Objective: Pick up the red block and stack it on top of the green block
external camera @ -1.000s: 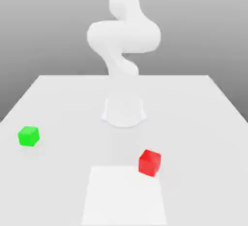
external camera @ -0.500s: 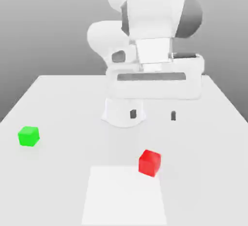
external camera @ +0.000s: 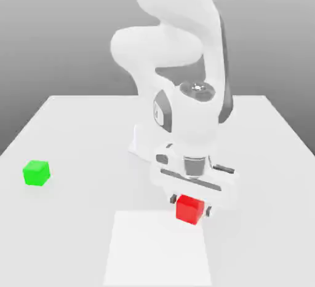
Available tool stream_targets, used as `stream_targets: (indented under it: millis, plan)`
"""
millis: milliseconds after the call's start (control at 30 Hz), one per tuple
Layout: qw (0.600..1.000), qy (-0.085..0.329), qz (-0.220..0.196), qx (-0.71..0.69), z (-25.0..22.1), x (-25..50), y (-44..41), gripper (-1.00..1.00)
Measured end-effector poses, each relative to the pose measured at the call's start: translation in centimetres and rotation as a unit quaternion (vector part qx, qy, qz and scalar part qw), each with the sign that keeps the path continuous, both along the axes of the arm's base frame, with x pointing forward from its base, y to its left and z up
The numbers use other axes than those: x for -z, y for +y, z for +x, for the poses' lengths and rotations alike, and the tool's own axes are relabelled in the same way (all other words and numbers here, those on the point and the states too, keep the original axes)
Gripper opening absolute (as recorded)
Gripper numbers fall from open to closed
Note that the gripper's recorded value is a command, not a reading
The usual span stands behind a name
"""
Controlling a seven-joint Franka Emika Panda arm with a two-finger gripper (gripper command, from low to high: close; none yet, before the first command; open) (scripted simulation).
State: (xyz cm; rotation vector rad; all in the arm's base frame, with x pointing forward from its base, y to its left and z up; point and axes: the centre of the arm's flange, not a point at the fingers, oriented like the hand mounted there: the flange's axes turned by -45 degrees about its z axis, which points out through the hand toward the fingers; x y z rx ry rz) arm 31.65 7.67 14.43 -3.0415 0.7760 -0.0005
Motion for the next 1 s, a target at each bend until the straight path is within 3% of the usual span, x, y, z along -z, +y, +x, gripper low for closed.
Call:
stream_targets:
  millis: [467, 733, 1000]
  plan:
    - [1.000, 0.000, -0.001, 0.000, 0.1, -6.1, -0.1, -1.00]
    - [0.993, -0.007, -0.001, 0.120, 1.7, -8.5, -16.4, -1.00]
    - [0.967, -0.005, -0.003, 0.254, -6.7, -10.0, -34.0, -1.00]
